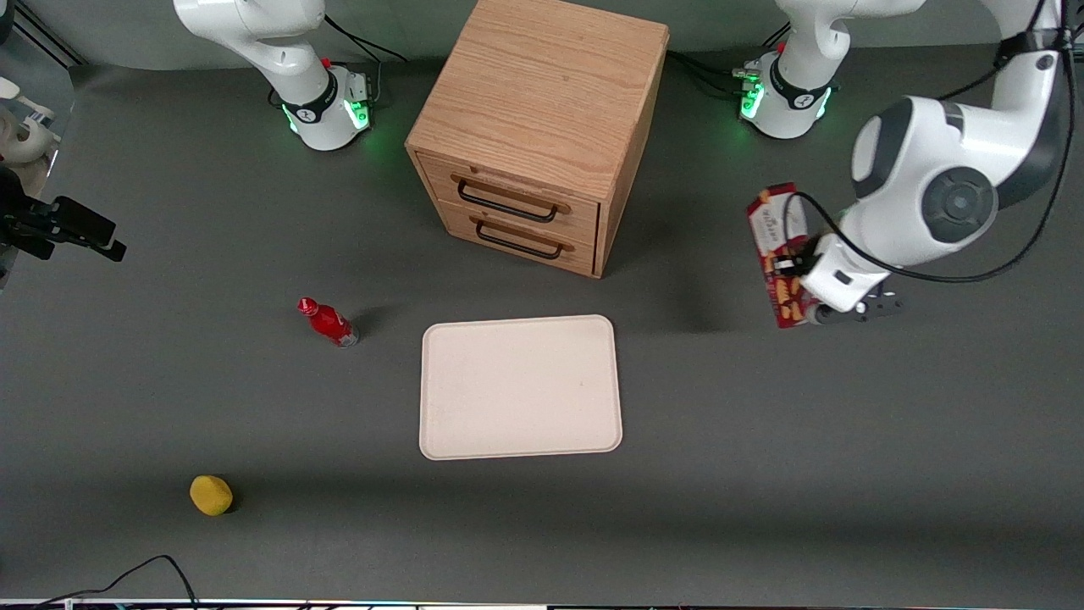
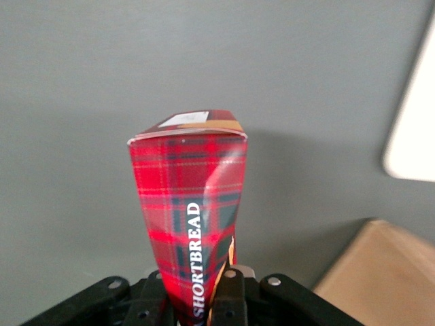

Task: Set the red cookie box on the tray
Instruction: 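Lift the box upright and carry it over the white tray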

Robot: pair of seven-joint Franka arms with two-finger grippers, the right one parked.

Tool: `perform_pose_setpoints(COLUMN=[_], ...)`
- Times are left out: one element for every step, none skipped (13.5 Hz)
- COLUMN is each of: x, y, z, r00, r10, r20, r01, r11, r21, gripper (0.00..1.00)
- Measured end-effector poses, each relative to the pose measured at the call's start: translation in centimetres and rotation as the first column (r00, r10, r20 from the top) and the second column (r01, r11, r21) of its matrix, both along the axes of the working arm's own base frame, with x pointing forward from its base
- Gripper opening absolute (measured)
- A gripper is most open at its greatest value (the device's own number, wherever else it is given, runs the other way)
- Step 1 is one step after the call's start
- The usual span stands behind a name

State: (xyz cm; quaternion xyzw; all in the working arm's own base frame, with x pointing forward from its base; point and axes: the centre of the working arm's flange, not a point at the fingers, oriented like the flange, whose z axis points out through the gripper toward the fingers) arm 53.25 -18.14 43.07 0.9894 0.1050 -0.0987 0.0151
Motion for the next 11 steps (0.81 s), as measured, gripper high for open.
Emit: perform_pose_setpoints(x=[-0.1,0.1,0.7,1.7,2.9,4.0,5.2,6.2,7.1,7.7,7.9], y=[-3.9,-7.6,-10.7,-13.3,-15.3,-17.2,-18.9,-20.3,-21.5,-22.4,-23.1], z=[1.3,2.2,2.6,2.3,1.3,-0.3,-2.1,-3.7,-5.1,-6.1,-6.7], r00=[0.998,0.993,0.984,0.973,0.963,0.953,0.943,0.935,0.928,0.924,0.921], r10=[0.057,0.117,0.175,0.226,0.265,0.297,0.326,0.348,0.365,0.373,0.378], r20=[0.020,0.031,0.034,0.041,0.050,0.059,0.065,0.067,0.070,0.079,0.089], r01=[-0.057,-0.117,-0.174,-0.226,-0.266,-0.299,-0.327,-0.349,-0.365,-0.371,-0.376], r11=[0.998,0.993,0.984,0.974,0.964,0.954,0.945,0.937,0.931,0.928,0.926], r21=[-0.001,-0.010,-0.019,-0.016,-0.001,0.016,0.018,0.006,-0.014,-0.033,-0.046], gripper=[0.19,0.19,0.19,0.19,0.19,0.19,0.19,0.19,0.19,0.19,0.19])
